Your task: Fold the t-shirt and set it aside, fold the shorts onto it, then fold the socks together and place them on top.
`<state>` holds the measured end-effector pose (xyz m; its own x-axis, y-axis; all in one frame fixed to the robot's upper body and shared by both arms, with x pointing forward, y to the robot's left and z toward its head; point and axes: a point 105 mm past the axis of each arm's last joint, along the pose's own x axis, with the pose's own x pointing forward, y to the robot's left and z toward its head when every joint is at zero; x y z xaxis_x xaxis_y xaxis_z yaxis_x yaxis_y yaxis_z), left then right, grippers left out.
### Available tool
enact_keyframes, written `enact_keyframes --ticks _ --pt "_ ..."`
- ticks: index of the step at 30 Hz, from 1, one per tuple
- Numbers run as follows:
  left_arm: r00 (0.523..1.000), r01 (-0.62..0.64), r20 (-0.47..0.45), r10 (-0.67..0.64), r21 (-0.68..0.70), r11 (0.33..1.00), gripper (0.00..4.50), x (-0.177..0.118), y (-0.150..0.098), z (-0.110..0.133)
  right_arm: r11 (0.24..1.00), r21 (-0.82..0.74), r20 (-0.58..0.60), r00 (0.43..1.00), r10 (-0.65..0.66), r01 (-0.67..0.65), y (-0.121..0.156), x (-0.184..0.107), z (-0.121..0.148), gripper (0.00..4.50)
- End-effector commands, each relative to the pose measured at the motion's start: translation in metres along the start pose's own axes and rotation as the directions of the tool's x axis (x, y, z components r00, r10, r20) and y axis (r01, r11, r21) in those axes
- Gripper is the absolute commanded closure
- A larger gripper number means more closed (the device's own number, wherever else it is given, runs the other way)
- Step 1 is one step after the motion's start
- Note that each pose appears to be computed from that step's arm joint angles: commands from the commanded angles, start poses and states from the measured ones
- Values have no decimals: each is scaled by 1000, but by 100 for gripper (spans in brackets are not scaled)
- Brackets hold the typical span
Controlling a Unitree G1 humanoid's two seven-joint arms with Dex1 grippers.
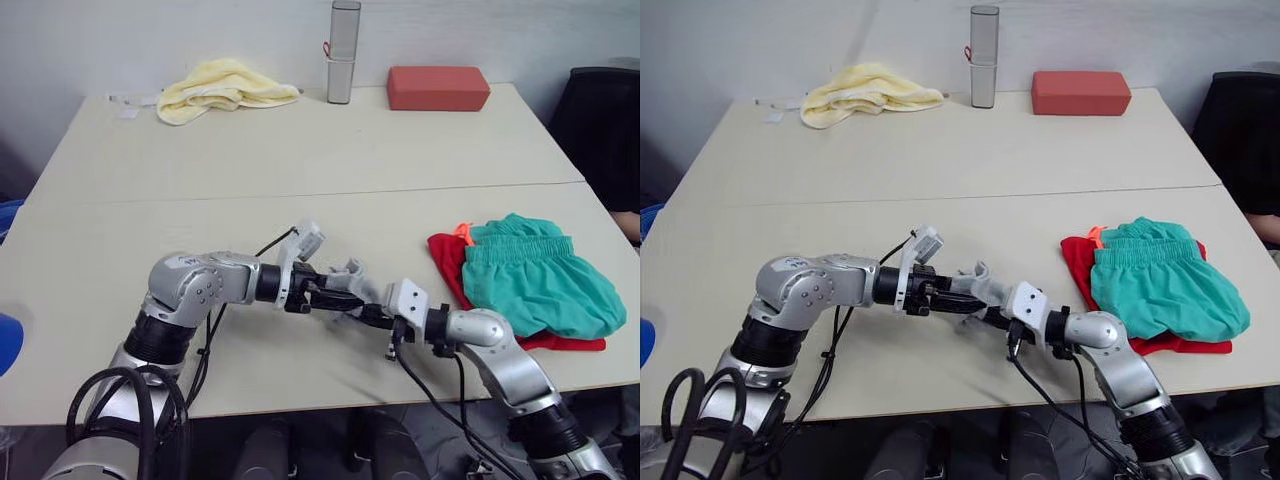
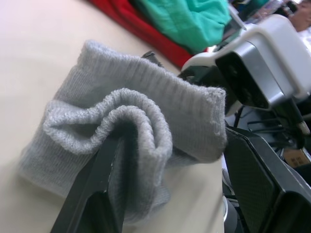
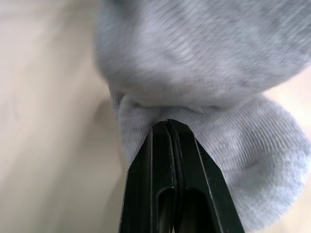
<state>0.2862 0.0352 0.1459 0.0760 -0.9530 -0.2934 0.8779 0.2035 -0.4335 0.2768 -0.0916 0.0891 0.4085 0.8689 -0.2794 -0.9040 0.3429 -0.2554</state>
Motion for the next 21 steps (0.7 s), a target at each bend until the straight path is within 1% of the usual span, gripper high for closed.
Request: enact_keyframes --ticks 1,5,8,10,11,13,14,16,17,21 --pt "998 52 36 -56 99 994 159 2 -10 9 1000 9 16 1000 -9 9 0 -11 6 450" --pt "991 96 82 -108 136 986 159 7 -14 18 998 29 -15 999 -48 49 -2 -22 -3 450" --pt "986 139 76 -150 139 981 159 9 -18 19 996 45 -32 997 -75 76 -2 -29 -8 450" --pt "984 165 43 -175 177 970 122 12 -22 15 995 52 -28 996 -83 84 -1 -31 -8 450" --pt "987 153 19 -160 199 968 99 15 -20 11 994 55 -26 996 -90 92 -2 -32 -7 450" --pt "986 166 -15 -167 236 958 38 20 -19 3 993 57 -25 995 -99 101 -2 -33 -7 450" --pt "989 144 8 -151 253 957 5 24 -15 4 993 58 -23 994 -103 104 -2 -34 -6 450" --pt "989 111 68 -134 271 956 2 28 -10 9 992 57 -15 994 -110 111 -2 -34 -4 450" --pt "987 107 84 -135 277 955 2 29 -7 9 991 61 -12 993 -115 115 -1 -36 -3 450" --pt "979 126 106 -172 347 929 2 27 -9 6 987 101 -14 992 -124 125 4 -50 0 450"
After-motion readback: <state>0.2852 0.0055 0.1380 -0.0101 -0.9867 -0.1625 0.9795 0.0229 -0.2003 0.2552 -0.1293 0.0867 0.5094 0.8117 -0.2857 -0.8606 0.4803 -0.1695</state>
